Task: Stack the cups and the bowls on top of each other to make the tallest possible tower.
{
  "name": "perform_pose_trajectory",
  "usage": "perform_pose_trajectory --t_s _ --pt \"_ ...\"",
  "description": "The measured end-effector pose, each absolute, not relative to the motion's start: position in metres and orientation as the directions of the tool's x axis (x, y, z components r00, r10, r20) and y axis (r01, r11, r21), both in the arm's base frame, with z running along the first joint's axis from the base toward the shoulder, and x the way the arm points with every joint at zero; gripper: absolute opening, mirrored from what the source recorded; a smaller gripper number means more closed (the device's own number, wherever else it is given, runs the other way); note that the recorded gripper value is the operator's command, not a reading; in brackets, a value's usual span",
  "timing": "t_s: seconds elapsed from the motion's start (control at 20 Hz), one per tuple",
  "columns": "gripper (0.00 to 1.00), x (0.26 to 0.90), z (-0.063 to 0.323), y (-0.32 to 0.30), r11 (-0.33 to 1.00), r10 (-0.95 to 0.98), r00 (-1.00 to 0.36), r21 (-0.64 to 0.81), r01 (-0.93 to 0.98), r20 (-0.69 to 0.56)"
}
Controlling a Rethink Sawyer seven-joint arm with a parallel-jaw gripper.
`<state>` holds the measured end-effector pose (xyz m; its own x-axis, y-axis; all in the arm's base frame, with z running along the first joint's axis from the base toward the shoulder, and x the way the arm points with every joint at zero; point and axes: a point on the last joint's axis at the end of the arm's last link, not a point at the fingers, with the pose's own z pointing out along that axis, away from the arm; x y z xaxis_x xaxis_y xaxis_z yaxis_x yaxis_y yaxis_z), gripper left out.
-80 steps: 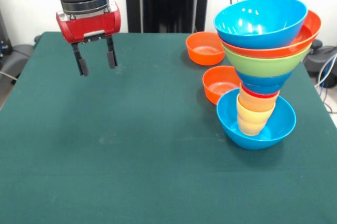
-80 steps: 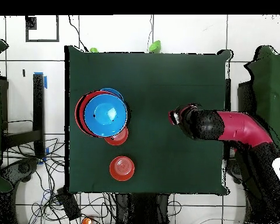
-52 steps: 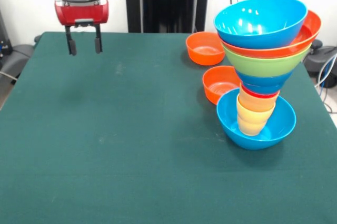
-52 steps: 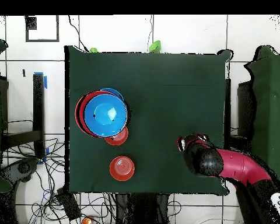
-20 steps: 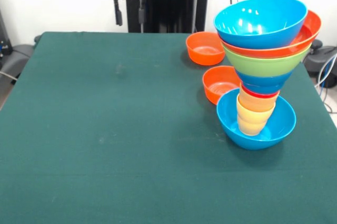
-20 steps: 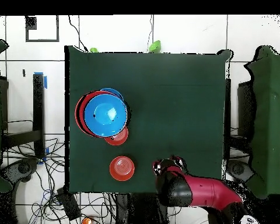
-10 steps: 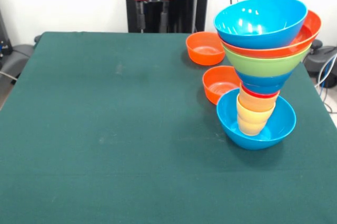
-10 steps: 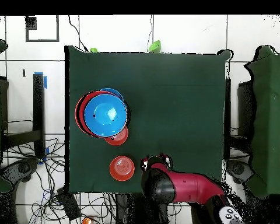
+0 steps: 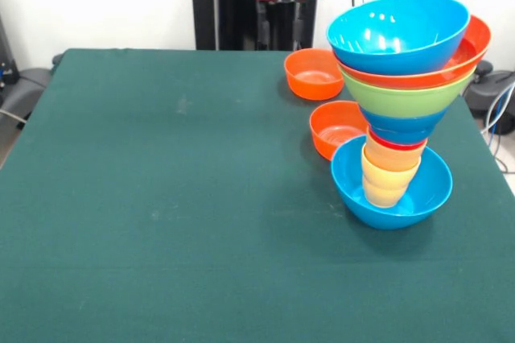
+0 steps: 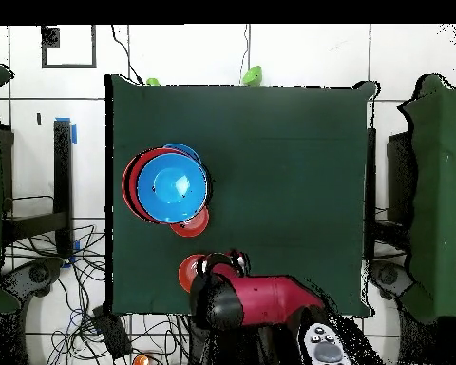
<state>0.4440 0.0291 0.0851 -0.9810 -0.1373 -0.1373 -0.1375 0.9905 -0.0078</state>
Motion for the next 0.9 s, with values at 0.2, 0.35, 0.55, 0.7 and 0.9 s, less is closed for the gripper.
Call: perform_pose_trajectory --t_s 0.2,0.35,0.55,0.7,0.9 --pt "1.00 0.444 0.086 0.051 0.992 -0.122 -0.983 -0.002 -0.123 -0.135" --pt "1.00 0.441 0.083 0.067 0.994 -0.111 -0.986 0.004 -0.112 -0.125" --pt "1.00 0.432 0.074 0.072 0.996 -0.090 -0.991 0.007 -0.091 -0.098" --pt "1.00 0.427 0.065 0.068 0.997 -0.074 -0.994 0.004 -0.074 -0.083" --pt "1.00 0.411 0.038 0.050 0.999 -0.041 -0.998 -0.012 -0.041 -0.049"
